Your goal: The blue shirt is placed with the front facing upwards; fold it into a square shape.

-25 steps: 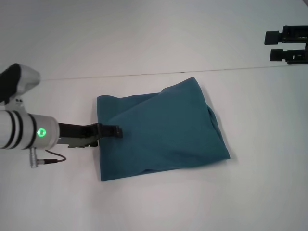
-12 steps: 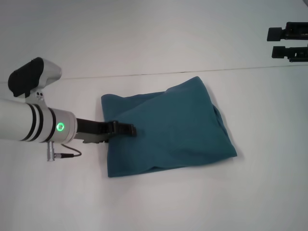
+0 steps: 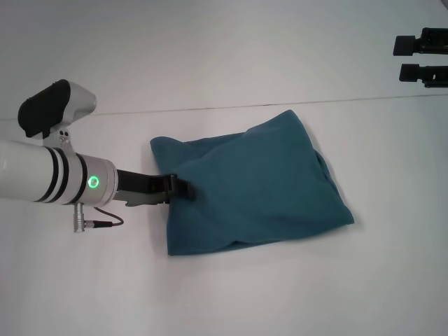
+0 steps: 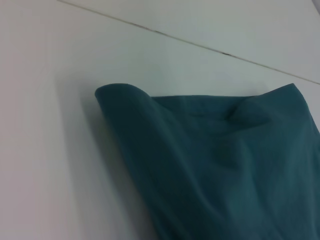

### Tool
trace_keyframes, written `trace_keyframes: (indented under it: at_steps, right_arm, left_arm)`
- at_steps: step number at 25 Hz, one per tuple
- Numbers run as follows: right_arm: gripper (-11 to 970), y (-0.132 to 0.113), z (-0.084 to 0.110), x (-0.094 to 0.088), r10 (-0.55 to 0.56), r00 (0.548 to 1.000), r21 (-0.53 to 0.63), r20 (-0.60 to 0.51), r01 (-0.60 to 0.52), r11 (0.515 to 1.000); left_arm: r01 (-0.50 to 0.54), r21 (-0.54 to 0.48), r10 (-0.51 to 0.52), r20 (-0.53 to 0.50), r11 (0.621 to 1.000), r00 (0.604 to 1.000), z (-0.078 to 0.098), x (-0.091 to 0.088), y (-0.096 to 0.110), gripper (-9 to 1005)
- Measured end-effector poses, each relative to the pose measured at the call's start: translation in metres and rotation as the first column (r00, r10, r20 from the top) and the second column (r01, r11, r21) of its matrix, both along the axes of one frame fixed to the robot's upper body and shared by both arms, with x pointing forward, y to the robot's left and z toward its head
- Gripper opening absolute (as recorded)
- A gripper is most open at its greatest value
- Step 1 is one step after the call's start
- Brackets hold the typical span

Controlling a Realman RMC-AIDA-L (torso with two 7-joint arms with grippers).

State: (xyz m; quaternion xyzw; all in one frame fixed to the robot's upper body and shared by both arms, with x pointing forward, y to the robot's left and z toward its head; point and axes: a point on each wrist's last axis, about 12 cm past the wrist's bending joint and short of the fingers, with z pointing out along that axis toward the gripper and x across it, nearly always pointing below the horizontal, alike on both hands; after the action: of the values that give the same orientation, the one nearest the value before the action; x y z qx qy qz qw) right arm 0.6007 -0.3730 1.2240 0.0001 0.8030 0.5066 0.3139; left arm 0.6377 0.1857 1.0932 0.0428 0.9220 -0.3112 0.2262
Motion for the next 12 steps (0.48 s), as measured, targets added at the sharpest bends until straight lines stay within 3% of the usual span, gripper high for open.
trace_keyframes:
  at_steps: [8,12]
  right_arm:
    - [757,-0.001,-0.003,0.000,-0.008,1.000,0.010,-0.013,0.008,1.000]
    - [757,-0.001,-0.005,0.001,-0.015,1.000,0.017,-0.021,0.015,1.000]
  left_arm:
    - [0.061,-0.039,-0.062,-0.027,0.997,0.998,0.004,-0.009,-0.005,302]
    - [0.084,-0.069,-0.085,-0.025,0.994,0.996,0.009,-0.017,-0.005,195]
